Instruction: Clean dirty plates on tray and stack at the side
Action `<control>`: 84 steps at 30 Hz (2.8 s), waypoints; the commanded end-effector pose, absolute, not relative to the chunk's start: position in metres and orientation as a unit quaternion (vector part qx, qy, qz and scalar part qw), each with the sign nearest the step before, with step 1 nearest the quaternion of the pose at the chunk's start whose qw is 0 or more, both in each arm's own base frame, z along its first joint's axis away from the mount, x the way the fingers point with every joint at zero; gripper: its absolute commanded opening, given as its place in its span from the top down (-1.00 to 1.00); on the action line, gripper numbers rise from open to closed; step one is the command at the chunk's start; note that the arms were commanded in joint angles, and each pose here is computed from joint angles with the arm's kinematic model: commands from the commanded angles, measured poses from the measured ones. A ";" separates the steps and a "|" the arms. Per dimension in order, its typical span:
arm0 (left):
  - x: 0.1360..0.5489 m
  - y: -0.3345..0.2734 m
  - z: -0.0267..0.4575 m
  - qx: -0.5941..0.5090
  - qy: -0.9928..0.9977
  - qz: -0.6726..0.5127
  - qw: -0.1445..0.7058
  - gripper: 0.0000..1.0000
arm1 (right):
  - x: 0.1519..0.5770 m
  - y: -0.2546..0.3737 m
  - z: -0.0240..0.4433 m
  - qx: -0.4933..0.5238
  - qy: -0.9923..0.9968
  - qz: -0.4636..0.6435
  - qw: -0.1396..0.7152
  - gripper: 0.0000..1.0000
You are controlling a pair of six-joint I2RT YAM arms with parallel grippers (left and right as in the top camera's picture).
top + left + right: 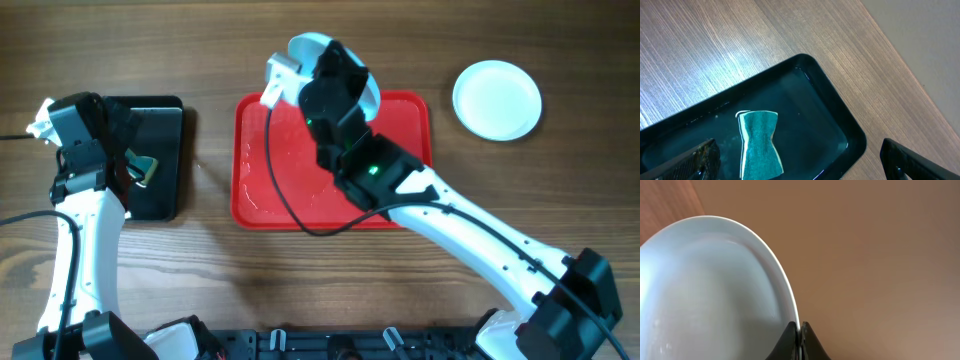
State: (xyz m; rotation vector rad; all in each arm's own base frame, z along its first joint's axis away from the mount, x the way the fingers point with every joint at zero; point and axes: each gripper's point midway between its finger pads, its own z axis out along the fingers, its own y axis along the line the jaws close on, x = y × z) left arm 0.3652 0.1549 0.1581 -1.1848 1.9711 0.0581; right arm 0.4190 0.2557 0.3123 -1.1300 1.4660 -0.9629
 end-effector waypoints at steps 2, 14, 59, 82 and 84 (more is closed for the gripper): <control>0.368 0.153 0.158 -0.467 0.784 0.020 0.408 -1.00 | 0.466 0.146 0.254 -0.239 0.811 -0.194 0.498 0.91; 0.368 0.153 0.158 -0.467 0.784 0.020 0.408 -1.00 | 0.455 -0.168 0.103 0.173 0.926 0.032 0.334 0.92; 0.368 0.153 0.158 -0.467 0.784 0.020 0.408 -1.00 | 0.250 0.041 0.186 -0.012 0.706 0.141 0.694 -0.99; 0.365 0.154 0.156 -0.469 0.786 0.024 0.402 -1.00 | 0.246 0.020 0.175 0.004 0.706 0.070 0.704 -0.99; 0.341 0.118 0.121 -0.458 0.836 -0.029 0.300 -1.00 | 0.246 0.020 0.175 0.004 0.706 0.070 0.704 -0.99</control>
